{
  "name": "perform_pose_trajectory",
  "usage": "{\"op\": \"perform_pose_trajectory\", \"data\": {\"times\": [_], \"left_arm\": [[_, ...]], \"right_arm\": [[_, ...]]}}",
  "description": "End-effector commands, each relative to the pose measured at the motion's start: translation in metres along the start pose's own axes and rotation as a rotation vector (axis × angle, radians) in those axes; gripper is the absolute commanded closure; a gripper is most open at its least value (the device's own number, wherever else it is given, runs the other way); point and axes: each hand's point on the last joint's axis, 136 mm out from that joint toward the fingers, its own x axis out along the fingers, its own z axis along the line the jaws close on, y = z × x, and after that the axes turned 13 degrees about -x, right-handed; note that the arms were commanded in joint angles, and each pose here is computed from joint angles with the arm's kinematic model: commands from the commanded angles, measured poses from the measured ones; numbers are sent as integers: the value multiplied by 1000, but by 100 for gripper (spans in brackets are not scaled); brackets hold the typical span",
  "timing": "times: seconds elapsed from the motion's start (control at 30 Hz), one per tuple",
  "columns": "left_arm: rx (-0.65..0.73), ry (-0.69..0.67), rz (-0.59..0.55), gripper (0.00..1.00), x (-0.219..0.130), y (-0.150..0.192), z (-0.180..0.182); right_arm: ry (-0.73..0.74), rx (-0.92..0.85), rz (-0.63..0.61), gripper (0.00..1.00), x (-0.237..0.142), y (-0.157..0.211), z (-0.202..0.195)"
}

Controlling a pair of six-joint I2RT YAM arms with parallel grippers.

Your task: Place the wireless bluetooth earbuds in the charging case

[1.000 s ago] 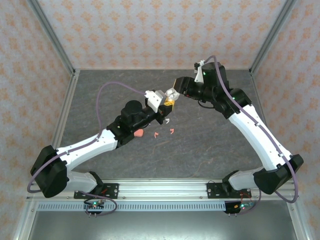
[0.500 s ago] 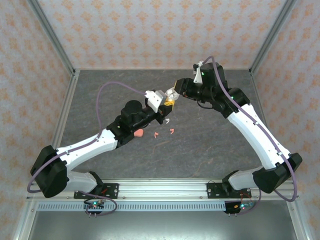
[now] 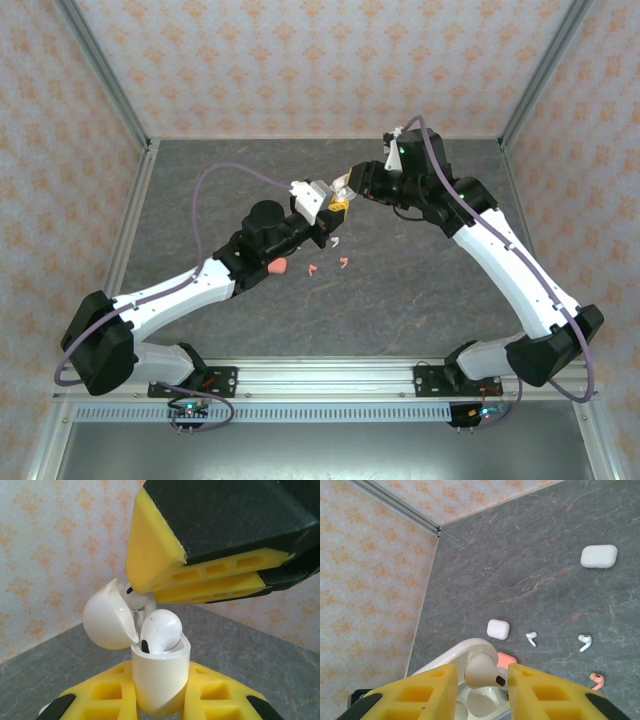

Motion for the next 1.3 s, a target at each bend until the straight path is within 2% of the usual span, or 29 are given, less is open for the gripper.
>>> {"op": "perform_pose_trajectory", "data": {"times": [0.0, 0.47, 0.87, 1.27], "left_arm": [[11, -1, -49, 100, 1, -18, -4], [24, 32, -47, 100, 1, -17, -9], [14, 57, -58, 100, -5, -19, -12], [-58, 194, -28, 100, -16, -22, -14]], "right_arm": [[7, -12, 23, 69, 4, 7, -1], [12, -21, 33, 70, 12, 6, -3], [29, -103, 70, 79, -2, 11, -6], [-120, -146, 83, 80, -23, 7, -2]]}}
